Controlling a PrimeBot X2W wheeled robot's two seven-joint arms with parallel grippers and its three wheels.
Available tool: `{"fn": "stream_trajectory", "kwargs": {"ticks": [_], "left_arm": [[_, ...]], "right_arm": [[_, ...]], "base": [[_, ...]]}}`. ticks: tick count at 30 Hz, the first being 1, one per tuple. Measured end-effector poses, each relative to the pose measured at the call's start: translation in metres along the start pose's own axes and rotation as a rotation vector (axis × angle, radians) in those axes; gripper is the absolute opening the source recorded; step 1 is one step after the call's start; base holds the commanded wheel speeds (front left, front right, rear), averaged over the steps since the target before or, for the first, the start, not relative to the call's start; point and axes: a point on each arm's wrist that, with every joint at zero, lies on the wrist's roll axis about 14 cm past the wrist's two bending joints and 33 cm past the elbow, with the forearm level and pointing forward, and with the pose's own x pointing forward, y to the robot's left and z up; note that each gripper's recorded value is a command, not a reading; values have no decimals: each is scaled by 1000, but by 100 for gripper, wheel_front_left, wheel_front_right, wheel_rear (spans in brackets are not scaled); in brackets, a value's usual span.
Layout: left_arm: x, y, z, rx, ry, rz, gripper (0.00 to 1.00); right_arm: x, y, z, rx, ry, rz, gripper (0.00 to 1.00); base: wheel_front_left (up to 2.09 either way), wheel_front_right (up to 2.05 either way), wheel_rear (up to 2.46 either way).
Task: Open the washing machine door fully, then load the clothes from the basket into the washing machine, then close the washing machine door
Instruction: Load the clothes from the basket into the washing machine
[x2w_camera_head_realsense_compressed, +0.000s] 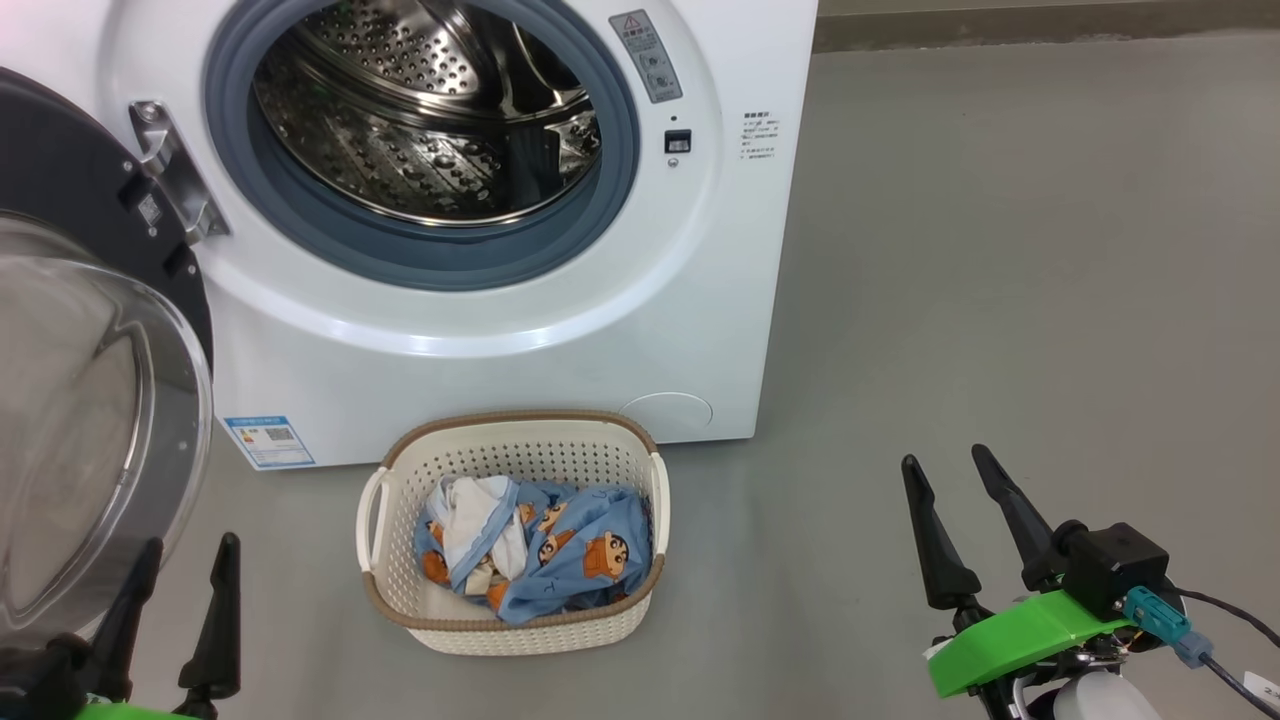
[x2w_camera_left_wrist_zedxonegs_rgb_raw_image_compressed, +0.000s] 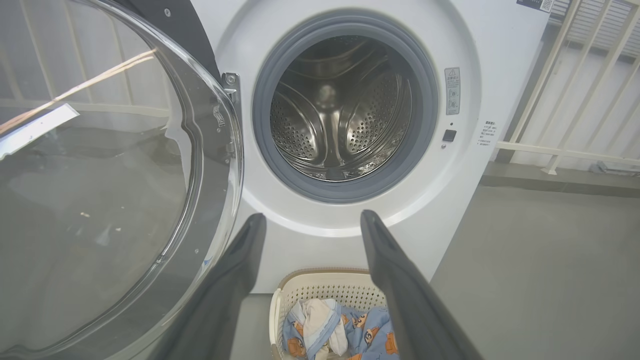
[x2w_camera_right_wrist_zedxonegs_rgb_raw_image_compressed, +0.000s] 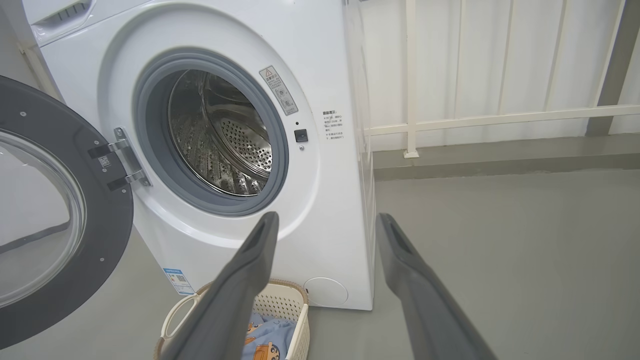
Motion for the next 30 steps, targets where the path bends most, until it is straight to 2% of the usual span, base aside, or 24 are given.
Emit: {"fn": "stream_trajectory", "kwargs": {"ticks": [9,23,30], "left_arm": [[0,-1,0,-2,-1,-9,100],[0,1,1,-3,-4,-2,100],[-1,2,2,-5,-9,2,100]], "right_arm": [[0,0,-1,2,3,0,100],[0,1,-2,4,5,-1,100],[1,2,-2,5,4,2,100]], "base": [[71,-71,0],[184,-184,0],[105,-105,0]]}}
